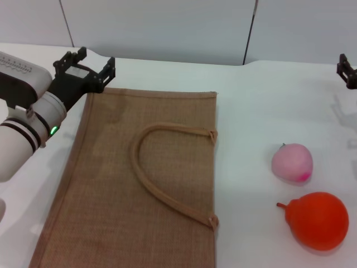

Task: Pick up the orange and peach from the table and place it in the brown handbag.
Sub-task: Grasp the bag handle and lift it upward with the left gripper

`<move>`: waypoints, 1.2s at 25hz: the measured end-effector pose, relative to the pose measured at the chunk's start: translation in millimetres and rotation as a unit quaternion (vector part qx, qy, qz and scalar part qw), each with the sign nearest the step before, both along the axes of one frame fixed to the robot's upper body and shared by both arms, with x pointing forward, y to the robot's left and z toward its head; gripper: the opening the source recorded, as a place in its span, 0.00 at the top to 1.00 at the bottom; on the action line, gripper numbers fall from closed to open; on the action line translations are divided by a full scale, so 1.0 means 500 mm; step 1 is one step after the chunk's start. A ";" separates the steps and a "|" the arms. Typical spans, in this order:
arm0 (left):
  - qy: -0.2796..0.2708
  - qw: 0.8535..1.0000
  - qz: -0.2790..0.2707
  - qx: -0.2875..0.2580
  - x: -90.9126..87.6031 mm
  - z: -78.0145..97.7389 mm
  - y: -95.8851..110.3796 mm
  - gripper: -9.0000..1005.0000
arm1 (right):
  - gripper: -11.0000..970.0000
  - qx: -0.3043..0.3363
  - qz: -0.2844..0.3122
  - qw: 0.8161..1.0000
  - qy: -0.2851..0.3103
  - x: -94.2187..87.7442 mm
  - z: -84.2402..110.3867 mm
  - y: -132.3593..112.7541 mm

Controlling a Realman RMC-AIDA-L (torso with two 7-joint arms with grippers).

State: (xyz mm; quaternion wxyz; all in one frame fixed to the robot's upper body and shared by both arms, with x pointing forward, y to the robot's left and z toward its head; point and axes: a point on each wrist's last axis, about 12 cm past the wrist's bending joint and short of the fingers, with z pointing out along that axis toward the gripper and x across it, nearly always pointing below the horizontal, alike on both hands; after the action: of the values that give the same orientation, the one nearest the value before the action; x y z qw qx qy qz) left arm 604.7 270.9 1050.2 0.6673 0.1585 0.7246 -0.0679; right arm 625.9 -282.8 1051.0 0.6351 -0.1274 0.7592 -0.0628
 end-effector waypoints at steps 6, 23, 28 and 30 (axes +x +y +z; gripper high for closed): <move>0.047 0.999 0.016 0.006 0.013 -0.013 -0.003 0.28 | 0.22 -0.002 -0.001 1.000 0.015 0.003 -0.004 0.001; 0.025 1.000 0.000 0.005 0.012 -0.004 -0.010 0.28 | 0.22 -0.004 -0.003 1.000 0.022 0.002 -0.007 0.000; 0.006 0.998 -0.050 -0.041 -0.009 0.004 -0.022 0.28 | 0.22 -0.004 -0.006 0.999 0.032 -0.003 -0.015 -0.004; 0.020 0.994 -0.080 -0.068 -0.013 0.007 -0.029 0.28 | 0.22 -0.005 -0.008 0.999 0.037 -0.004 -0.017 -0.007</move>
State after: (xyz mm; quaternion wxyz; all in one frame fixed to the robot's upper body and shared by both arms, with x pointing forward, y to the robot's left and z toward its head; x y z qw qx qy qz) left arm 598.2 256.6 1053.9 0.6546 0.1683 0.7163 -0.1733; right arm 623.7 -286.5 1042.3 0.6055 -0.1270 0.7828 -0.0674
